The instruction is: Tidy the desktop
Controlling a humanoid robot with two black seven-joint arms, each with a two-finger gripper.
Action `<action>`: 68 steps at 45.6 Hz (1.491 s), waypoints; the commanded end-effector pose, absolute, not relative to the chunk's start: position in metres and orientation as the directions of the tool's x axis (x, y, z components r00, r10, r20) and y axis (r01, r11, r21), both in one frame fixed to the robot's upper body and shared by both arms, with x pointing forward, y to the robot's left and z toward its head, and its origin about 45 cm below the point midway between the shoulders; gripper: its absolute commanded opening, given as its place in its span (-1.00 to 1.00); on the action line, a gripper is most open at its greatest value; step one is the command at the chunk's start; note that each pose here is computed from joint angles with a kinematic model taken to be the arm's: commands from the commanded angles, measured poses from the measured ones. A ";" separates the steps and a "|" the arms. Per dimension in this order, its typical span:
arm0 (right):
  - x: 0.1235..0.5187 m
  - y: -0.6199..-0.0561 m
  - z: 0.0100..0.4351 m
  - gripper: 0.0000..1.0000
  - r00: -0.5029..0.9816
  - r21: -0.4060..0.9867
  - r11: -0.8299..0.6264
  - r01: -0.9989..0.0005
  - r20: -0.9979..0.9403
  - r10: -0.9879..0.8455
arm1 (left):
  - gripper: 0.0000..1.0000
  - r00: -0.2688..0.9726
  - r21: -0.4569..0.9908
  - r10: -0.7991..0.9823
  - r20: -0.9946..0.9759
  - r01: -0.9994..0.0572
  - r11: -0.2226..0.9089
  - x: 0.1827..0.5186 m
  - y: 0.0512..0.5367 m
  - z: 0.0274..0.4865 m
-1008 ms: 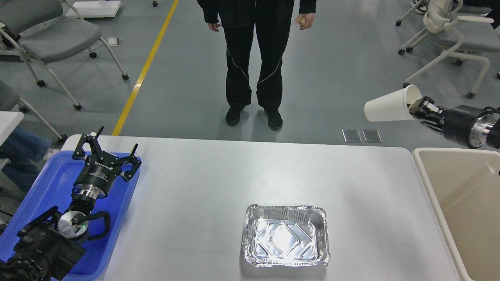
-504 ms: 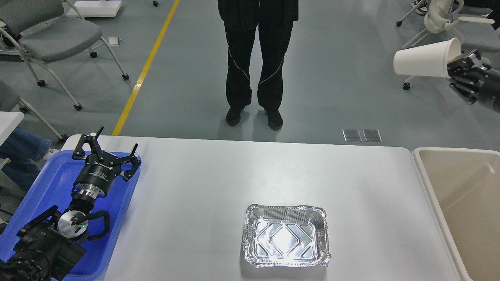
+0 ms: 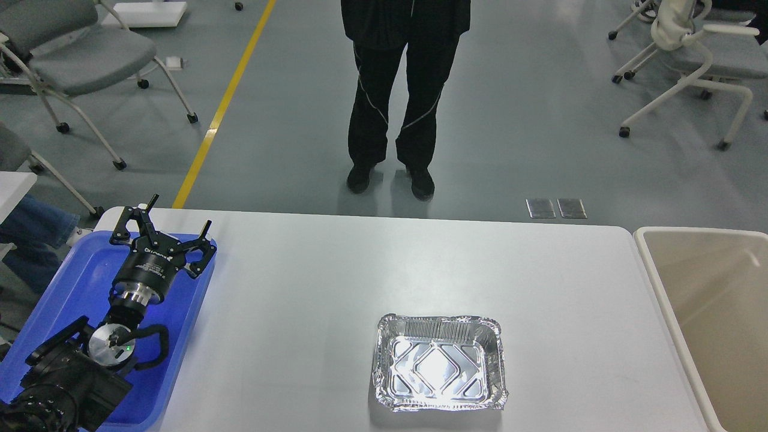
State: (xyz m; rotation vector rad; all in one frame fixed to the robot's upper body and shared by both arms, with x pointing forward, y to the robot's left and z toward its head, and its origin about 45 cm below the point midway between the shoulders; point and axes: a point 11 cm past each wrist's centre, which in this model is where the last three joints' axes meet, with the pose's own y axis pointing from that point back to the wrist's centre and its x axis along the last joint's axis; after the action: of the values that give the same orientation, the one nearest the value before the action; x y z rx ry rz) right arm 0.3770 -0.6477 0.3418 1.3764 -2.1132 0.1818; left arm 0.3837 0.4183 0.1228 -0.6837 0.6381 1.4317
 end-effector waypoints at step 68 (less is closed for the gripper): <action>0.296 -0.606 0.108 0.98 -0.190 0.532 0.632 -0.564 0.661 -0.726 | 1.00 0.042 -0.040 0.660 -0.750 -0.999 0.019 0.384 0.419 0.123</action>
State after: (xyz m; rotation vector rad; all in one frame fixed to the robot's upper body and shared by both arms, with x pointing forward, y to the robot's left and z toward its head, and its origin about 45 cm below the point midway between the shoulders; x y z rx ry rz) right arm 0.2922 -0.6108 0.1096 1.0206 -1.8589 -0.2023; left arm 0.3837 0.4183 0.1228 -0.6838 0.6379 1.4317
